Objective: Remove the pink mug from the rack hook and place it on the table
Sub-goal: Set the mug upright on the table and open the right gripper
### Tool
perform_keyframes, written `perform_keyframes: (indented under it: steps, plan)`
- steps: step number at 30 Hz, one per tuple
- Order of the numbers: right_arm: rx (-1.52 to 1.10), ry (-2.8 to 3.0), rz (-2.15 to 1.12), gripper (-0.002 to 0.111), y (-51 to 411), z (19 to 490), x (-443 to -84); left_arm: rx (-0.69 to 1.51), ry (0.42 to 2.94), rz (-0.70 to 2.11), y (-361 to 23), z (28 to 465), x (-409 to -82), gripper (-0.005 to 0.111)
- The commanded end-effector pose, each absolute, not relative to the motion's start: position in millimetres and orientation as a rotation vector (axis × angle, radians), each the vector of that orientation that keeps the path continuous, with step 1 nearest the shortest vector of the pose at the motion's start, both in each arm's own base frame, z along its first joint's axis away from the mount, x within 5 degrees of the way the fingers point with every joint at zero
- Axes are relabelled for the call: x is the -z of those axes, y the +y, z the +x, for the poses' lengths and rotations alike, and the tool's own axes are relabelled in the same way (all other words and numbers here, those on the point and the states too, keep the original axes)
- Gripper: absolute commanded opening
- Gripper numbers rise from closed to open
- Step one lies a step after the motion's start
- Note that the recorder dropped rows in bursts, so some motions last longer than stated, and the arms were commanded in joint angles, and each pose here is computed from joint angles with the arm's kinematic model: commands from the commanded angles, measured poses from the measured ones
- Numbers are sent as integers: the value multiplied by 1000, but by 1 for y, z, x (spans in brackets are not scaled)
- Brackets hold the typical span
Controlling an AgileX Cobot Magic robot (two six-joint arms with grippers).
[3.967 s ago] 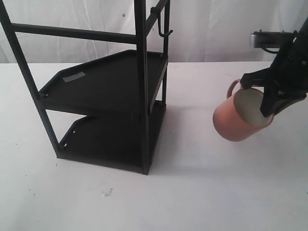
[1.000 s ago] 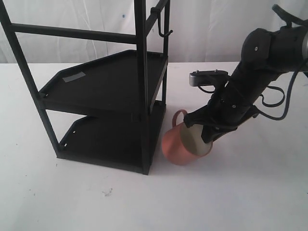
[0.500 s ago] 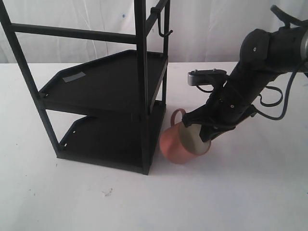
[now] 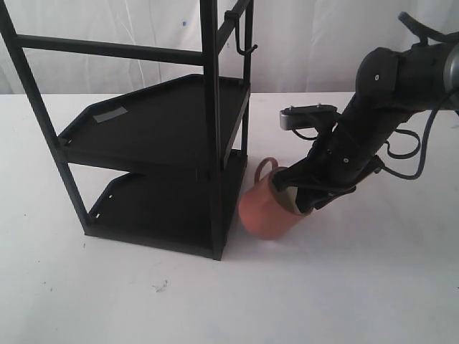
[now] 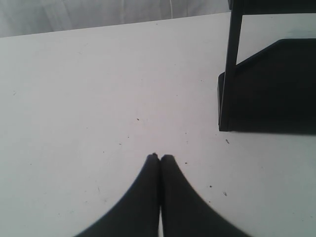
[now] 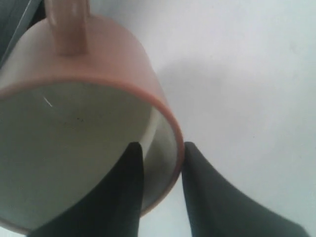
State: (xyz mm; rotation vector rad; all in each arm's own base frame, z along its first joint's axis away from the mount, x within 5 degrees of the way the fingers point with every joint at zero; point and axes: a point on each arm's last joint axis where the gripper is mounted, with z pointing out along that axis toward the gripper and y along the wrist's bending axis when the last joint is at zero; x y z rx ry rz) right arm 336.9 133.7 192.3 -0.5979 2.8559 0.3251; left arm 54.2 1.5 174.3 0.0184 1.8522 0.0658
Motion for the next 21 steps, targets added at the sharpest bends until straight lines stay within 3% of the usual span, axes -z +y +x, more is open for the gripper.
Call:
perform_keyframes:
  steps: [1,11,21]
  plan:
    - [-309,2835,-617,26,132,338,-194,-59,1857,21,1,54,-173,0]
    - [-308,2809,-611,44,132,338,-199,-59,1857,21,1,54,-173,0]
    - [-326,2791,-589,45,133,337,-205,-59,1857,21,1,54,-173,0]
